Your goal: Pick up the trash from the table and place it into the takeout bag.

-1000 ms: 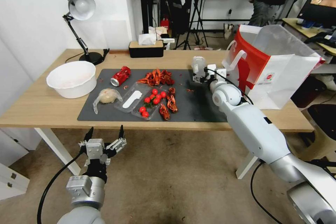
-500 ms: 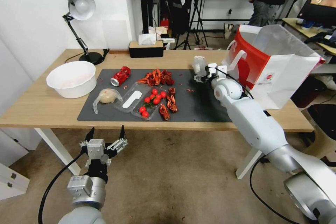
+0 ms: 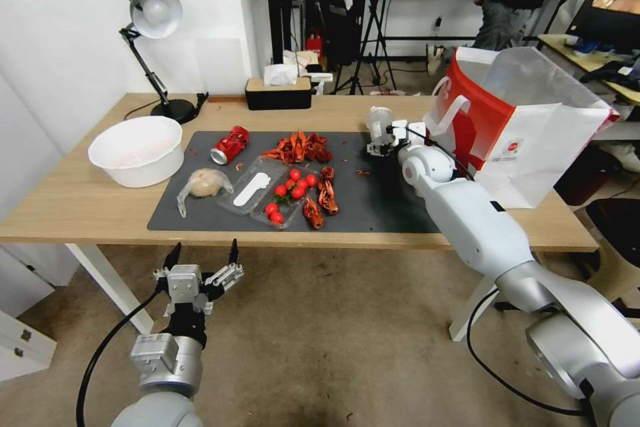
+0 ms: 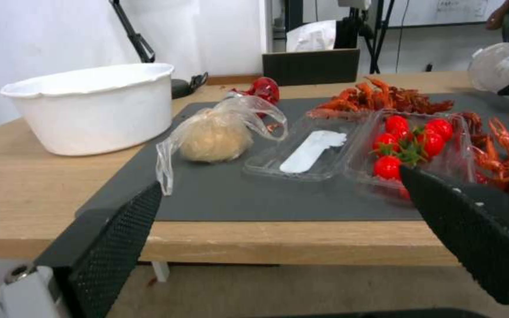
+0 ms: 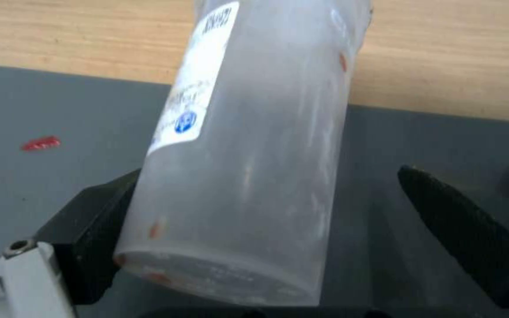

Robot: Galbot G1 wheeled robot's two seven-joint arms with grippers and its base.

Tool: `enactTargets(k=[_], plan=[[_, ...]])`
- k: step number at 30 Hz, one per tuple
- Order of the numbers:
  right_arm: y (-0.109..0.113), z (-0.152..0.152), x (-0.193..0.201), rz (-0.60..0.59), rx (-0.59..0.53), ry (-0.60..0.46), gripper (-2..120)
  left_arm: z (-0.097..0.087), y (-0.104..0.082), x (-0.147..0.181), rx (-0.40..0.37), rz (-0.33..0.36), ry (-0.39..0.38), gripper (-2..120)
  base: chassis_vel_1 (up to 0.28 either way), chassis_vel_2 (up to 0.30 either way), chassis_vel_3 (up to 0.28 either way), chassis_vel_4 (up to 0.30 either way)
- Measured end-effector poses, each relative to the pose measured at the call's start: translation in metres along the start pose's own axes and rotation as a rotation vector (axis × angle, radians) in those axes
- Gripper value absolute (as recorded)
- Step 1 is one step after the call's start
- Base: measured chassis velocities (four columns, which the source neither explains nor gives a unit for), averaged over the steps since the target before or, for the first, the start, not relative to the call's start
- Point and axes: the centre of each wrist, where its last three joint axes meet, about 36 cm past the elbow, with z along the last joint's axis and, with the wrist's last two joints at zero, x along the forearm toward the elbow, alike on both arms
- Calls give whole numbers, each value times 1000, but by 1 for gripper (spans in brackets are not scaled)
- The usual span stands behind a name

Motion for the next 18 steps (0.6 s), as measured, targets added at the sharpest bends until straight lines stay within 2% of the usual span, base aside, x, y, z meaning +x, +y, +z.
enactTargets(k=[8,16,18], plan=[[0,2,0,-2,7,37,98,0,0,0,-1,2,-2,100,0,0,0,0],[1,6,-1,-16,2,38,78,0,0,0,-2,2,-1,100,0,0,0,0],[1,7,-1,-17,-1,37,70,0,1,0,-4,0,0,100,0,0,0,0]])
